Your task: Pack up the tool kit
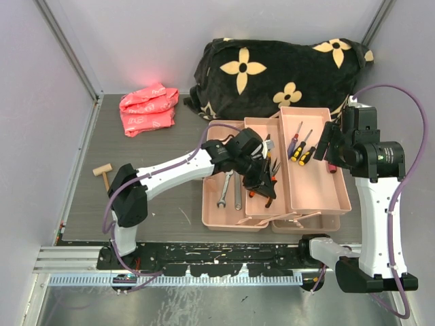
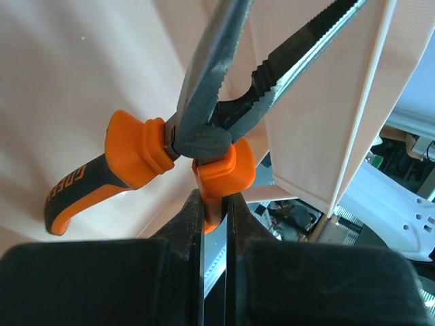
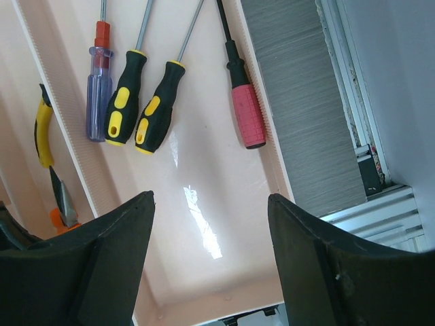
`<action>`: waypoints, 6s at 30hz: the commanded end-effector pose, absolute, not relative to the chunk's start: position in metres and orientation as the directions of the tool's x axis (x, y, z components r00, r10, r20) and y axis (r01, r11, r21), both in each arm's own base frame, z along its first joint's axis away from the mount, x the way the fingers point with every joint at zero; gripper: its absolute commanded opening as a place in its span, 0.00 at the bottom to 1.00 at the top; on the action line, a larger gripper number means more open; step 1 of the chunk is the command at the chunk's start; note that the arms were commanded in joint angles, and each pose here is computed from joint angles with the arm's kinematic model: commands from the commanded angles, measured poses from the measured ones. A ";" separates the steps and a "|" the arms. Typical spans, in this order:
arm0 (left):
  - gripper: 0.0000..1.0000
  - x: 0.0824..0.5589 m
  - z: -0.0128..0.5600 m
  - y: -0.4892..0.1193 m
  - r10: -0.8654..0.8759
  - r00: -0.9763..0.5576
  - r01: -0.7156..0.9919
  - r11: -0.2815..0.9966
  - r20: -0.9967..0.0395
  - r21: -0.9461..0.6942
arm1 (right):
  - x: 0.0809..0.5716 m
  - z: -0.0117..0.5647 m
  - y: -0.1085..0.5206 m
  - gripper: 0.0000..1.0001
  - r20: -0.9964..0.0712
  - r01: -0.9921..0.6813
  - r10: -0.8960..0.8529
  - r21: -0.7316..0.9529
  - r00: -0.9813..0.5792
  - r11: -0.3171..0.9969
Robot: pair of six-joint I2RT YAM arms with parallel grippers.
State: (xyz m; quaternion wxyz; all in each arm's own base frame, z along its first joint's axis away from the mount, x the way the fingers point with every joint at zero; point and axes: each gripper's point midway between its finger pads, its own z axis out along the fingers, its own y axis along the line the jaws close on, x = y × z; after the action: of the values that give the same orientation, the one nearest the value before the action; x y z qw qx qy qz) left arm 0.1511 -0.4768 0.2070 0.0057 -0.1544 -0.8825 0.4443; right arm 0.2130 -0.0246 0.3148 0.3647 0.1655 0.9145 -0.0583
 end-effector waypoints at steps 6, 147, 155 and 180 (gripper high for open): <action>0.23 0.126 0.200 -0.495 0.350 -0.931 0.289 0.517 -0.109 -0.806 | 0.202 0.320 -0.028 0.73 -0.722 0.366 0.271 0.026 -0.637 0.930; 0.47 0.325 0.176 -0.391 -0.075 -0.916 0.202 0.762 -0.394 -0.616 | 0.193 0.312 -0.005 0.85 -0.670 0.266 0.262 0.099 -0.694 0.959; 0.53 0.422 0.269 -0.329 -0.094 -0.668 0.310 0.866 -0.738 -0.391 | 0.199 0.328 -0.005 0.85 -0.701 0.261 0.259 0.106 -0.665 0.959; 0.59 0.424 0.163 -0.260 0.026 -0.806 0.241 0.927 -0.591 -0.289 | 0.200 0.327 -0.008 0.87 -0.708 0.256 0.240 0.086 -0.664 0.963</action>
State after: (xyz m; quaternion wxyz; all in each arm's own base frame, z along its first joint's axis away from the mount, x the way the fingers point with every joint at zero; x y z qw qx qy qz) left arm 0.4097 -0.2473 0.1431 -0.2768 -0.0652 -0.9467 0.1513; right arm 0.1997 -0.0043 0.3203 0.3668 0.1361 0.9203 -0.0030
